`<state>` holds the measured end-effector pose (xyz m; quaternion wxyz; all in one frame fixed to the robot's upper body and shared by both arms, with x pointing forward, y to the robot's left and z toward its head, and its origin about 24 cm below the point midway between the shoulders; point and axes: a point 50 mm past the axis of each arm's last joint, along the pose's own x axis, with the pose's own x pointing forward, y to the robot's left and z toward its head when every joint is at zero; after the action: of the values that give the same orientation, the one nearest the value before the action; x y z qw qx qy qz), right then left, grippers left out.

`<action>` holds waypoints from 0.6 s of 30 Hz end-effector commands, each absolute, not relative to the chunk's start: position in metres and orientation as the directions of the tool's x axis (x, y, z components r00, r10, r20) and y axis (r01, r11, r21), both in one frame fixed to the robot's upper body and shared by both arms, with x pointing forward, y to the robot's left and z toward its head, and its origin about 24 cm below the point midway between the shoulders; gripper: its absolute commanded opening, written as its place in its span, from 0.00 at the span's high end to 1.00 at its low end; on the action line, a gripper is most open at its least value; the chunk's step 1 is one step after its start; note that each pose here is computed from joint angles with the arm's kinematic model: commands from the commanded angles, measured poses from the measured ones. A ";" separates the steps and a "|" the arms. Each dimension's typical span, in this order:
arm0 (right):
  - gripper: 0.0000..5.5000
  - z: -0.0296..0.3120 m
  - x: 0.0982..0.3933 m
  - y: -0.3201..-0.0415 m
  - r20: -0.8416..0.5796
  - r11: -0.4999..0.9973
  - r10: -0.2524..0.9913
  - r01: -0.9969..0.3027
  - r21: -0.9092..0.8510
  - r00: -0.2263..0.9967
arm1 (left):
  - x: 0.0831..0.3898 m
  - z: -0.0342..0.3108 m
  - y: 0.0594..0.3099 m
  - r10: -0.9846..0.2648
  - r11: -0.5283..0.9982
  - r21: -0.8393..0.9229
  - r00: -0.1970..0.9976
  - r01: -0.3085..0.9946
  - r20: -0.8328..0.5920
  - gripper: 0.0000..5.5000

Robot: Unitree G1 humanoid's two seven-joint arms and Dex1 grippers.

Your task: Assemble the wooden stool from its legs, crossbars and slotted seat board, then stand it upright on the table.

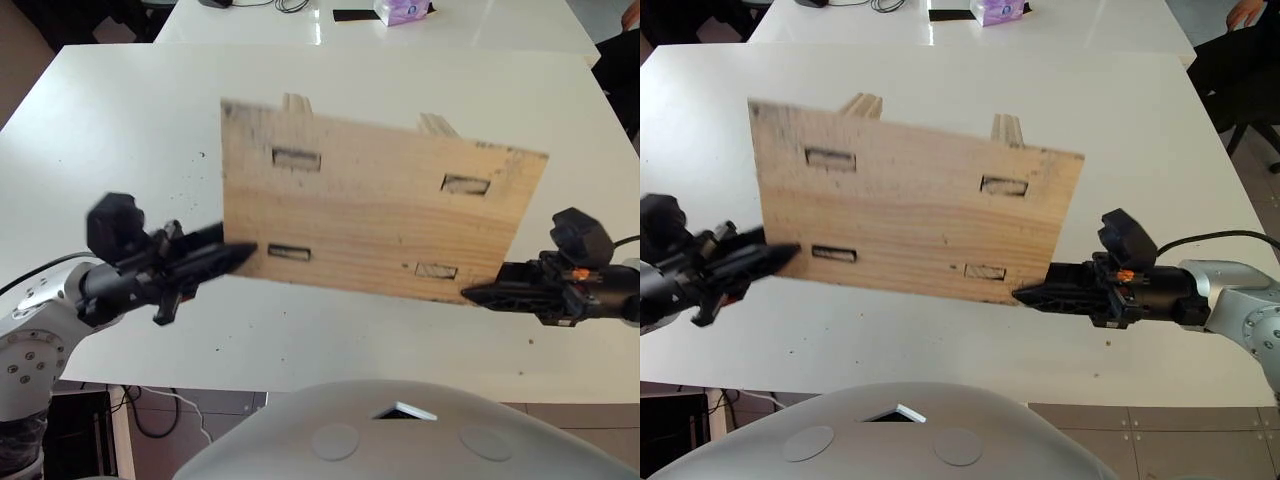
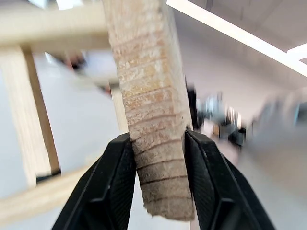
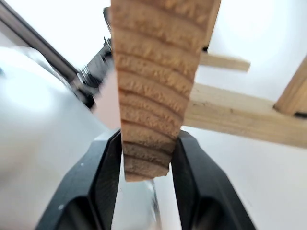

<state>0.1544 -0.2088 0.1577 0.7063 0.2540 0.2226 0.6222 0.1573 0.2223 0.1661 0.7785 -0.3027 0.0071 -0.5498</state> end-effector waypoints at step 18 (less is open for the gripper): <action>0.75 0.249 0.211 -0.171 0.424 -0.164 0.132 -0.402 0.901 0.896 | 0.213 0.215 0.167 -0.143 -0.012 -0.971 0.961 0.237 0.237 0.75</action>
<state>0.2212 -0.1465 0.2166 0.7226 0.6366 -0.0072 0.2695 0.2036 0.1630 0.2035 0.7280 -0.6446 -0.0400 -0.2301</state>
